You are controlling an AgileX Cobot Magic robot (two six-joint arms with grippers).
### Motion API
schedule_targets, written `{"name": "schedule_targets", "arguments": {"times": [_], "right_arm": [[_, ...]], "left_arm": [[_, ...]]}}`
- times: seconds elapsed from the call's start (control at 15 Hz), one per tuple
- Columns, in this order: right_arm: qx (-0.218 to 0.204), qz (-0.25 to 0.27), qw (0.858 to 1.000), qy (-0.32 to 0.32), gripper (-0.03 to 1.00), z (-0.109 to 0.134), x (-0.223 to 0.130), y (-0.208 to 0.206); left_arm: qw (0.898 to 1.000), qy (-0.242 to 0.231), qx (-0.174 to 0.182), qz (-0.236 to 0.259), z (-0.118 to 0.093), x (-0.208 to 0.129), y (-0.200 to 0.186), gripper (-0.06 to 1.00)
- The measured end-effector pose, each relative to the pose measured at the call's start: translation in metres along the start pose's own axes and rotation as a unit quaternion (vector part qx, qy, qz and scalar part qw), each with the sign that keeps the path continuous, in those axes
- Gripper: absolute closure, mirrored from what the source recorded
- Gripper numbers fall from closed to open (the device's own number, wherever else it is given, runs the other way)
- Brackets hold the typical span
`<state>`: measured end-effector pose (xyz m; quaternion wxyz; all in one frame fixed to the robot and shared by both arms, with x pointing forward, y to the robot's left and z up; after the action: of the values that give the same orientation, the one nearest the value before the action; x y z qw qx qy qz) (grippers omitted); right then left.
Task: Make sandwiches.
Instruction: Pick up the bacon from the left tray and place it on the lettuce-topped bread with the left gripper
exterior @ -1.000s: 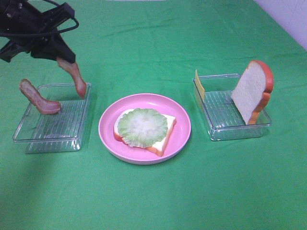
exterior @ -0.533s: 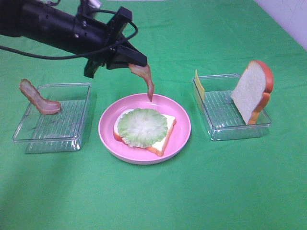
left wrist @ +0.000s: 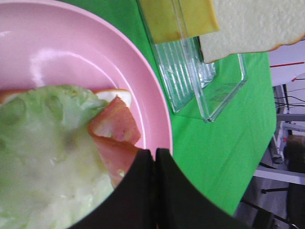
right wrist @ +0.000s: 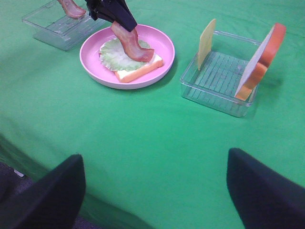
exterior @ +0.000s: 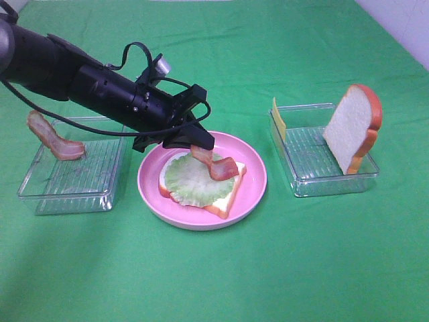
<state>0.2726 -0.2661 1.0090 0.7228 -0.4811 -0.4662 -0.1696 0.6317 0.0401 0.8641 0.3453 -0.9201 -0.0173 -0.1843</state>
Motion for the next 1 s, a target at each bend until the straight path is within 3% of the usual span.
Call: {"name": "schedule_targets", "arguments": {"times": [0.13,0.2,0.33,0.47,0.53,0.67,0.73,0.8,1.0], "right_arm": [[0.000,0.000,1.000,0.000,0.20,0.000,0.000,0.000],[0.000,0.000,1.000,0.000,0.20,0.000,0.000,0.000],[0.000,0.000,1.000,0.000,0.20,0.000,0.000,0.000],[0.000,0.000,1.000,0.000,0.20,0.000,0.000,0.000],[0.000,0.000,1.000,0.000,0.20,0.000,0.000,0.000],[0.000,0.000,1.000,0.000,0.20,0.000,0.000,0.000],[0.000,0.000,1.000,0.000,0.20,0.000,0.000,0.000],[0.000,0.000,1.000,0.000,0.20,0.000,0.000,0.000],[0.000,0.000,1.000,0.000,0.20,0.000,0.000,0.000]], "left_arm": [[0.999,0.023,0.035,-0.002,0.010,0.001,-0.002,0.94],[0.999,0.023,0.035,-0.002,0.010,0.001,-0.002,0.94],[0.996,0.043,0.080,-0.001,0.022,0.003,-0.006,0.91],[0.993,0.065,0.102,-0.007,0.021,0.007,-0.015,0.73],[0.993,0.065,0.102,-0.007,0.021,0.007,-0.015,0.73],[0.991,0.075,0.108,-0.008,0.019,0.009,-0.019,0.44],[0.991,0.074,0.108,-0.008,0.019,0.009,-0.019,0.40],[0.991,0.075,0.109,-0.007,0.020,0.009,-0.019,0.28],[0.989,0.081,0.122,-0.012,0.013,0.013,-0.031,0.20]]}}
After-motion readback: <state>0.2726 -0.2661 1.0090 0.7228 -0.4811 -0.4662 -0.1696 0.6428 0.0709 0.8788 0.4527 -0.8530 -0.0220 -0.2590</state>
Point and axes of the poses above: a point on each arm's last joint axis where the gripper is mounted, y pointing out along that axis toward the gripper, z along the wrist's bending axis when the last joint is at zero, x = y × z, the point moved 7 cm from there along y, pointing out along that axis toward the gripper, and after that the axes turned 8 degrees about y, right-handed, at the moved point
